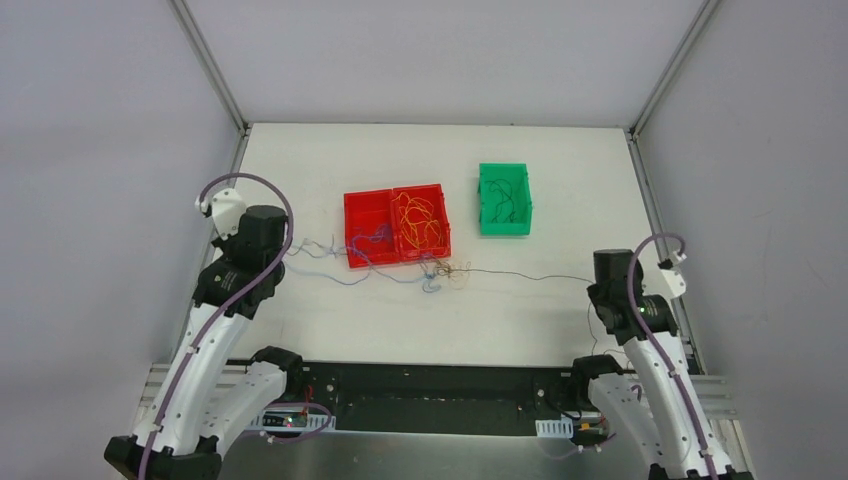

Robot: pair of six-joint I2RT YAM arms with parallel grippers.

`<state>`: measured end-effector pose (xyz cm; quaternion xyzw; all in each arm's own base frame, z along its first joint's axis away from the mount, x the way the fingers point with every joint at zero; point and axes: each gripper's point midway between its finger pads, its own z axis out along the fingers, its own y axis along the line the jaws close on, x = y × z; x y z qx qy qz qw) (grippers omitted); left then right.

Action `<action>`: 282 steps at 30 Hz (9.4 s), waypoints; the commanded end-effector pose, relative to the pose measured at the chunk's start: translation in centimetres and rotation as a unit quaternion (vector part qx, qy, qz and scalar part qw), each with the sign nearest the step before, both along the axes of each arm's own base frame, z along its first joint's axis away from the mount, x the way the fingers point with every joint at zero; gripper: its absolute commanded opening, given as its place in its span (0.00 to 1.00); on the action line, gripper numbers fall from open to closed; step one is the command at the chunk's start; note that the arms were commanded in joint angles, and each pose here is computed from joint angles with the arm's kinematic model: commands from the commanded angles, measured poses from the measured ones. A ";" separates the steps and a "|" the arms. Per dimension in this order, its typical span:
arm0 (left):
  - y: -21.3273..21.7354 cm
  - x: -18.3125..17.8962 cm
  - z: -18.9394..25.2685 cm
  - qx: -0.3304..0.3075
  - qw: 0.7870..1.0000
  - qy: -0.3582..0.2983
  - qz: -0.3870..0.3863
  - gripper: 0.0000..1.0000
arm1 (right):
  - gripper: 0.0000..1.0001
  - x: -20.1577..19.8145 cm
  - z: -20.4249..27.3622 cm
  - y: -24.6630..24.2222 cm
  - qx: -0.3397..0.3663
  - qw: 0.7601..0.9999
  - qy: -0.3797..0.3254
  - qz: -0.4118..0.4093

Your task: Untangle the cables

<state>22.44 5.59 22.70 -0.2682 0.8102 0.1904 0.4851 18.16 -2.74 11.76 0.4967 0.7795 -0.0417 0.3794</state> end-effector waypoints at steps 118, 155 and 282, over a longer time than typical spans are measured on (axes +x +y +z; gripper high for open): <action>-31.9 0.4 4.0 -0.207 0.696 -0.071 -0.684 0.73 | 0.00 3.4 35.6 31.6 0.276 0.707 -0.387 0.523; -9.5 -1.0 2.0 0.025 0.945 -0.051 -0.322 0.96 | 0.00 18.5 21.8 46.4 0.252 0.765 -0.312 0.504; -21.8 0.6 -4.3 -0.060 0.824 0.192 -0.530 0.00 | 0.76 4.0 3.3 30.7 0.074 0.808 -0.069 0.581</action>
